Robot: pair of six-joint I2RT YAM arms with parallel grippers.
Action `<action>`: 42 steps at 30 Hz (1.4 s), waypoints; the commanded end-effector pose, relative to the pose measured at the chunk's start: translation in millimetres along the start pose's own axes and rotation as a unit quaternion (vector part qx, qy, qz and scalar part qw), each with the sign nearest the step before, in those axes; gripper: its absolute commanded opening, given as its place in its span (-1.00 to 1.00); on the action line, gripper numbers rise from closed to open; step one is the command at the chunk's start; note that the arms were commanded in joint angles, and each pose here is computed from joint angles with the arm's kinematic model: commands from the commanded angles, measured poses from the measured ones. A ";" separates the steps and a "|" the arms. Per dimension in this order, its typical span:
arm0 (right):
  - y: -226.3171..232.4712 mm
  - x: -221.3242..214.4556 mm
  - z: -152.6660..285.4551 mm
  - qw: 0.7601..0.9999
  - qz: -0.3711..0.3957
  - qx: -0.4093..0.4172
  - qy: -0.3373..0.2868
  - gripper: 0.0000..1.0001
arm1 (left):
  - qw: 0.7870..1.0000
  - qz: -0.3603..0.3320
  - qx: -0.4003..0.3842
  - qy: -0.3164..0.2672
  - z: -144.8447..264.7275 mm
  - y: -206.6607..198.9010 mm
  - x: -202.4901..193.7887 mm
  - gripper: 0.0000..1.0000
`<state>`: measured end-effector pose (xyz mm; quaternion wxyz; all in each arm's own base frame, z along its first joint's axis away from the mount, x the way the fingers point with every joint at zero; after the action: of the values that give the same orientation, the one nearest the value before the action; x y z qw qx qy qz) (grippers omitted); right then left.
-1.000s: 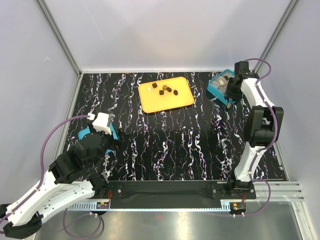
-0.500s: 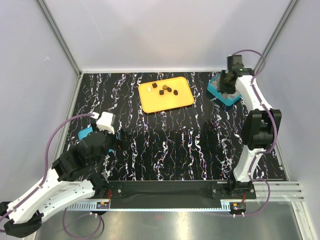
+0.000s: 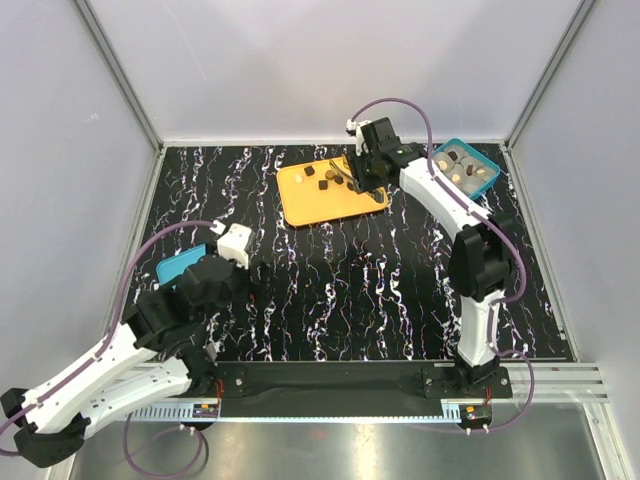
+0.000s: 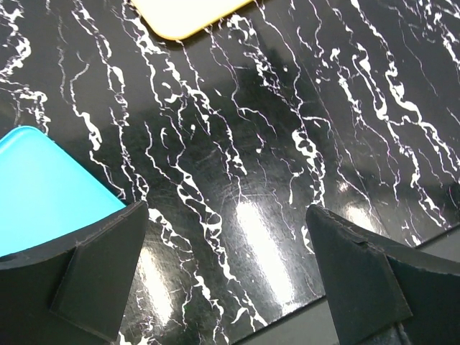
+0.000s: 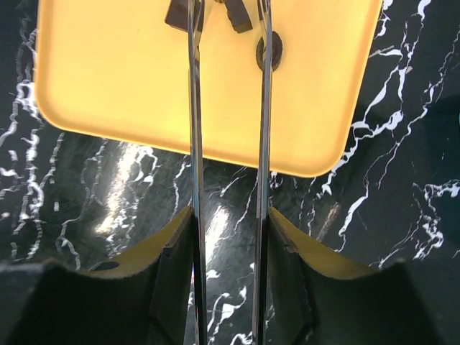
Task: Pack the chocolate
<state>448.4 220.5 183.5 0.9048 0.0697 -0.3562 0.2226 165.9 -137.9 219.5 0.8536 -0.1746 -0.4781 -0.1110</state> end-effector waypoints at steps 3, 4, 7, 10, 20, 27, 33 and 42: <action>-8.6 13.3 -14.4 0.998 0.068 -0.011 -0.003 -0.03 | 1.000 0.001 -0.020 -0.019 1.7 -6.7 9.8 0.98; -8.8 14.9 -15.3 0.997 0.072 -0.013 -0.003 -0.03 | 1.000 0.001 -0.019 -0.020 2.0 -6.5 10.1 0.98; -10.5 13.8 -20.4 0.997 0.080 -0.018 0.001 -0.03 | 1.000 0.003 -0.009 -0.023 2.4 -3.2 11.2 0.98; -11.1 10.4 -25.1 0.996 0.085 -0.019 0.008 -0.04 | 1.000 0.006 -0.006 -0.028 3.4 -2.1 12.9 0.98; -7.0 -1.8 -47.3 0.996 0.085 -0.006 0.026 -0.08 | 0.999 0.008 0.000 -0.035 5.0 0.6 14.8 0.98; -6.8 -2.8 -55.1 0.996 0.084 -0.006 0.029 -0.11 | 0.999 0.010 0.003 -0.041 6.4 1.9 16.6 0.98; -7.4 0.7 -48.3 0.996 0.080 -0.009 0.024 -0.34 | 0.999 0.011 0.006 -0.042 6.3 3.0 17.0 0.98; -8.3 20.9 9.5 0.999 0.035 -0.020 -0.024 -0.51 | 0.999 0.011 0.003 -0.043 6.9 2.6 16.8 0.98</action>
<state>461.6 217.7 130.6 0.9113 0.0280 -0.3032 0.2772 166.0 -133.2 224.6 0.8478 -0.1744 -0.4902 -0.1023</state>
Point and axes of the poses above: each gripper's point midway between its finger pads, its own z axis back along the fingers, its own y axis along the line the jaws close on, x = y × z, the point moved 2 cm from there along z, back along the fingers, and after that the axes turned 5 degrees about z, right-handed, at the moved point
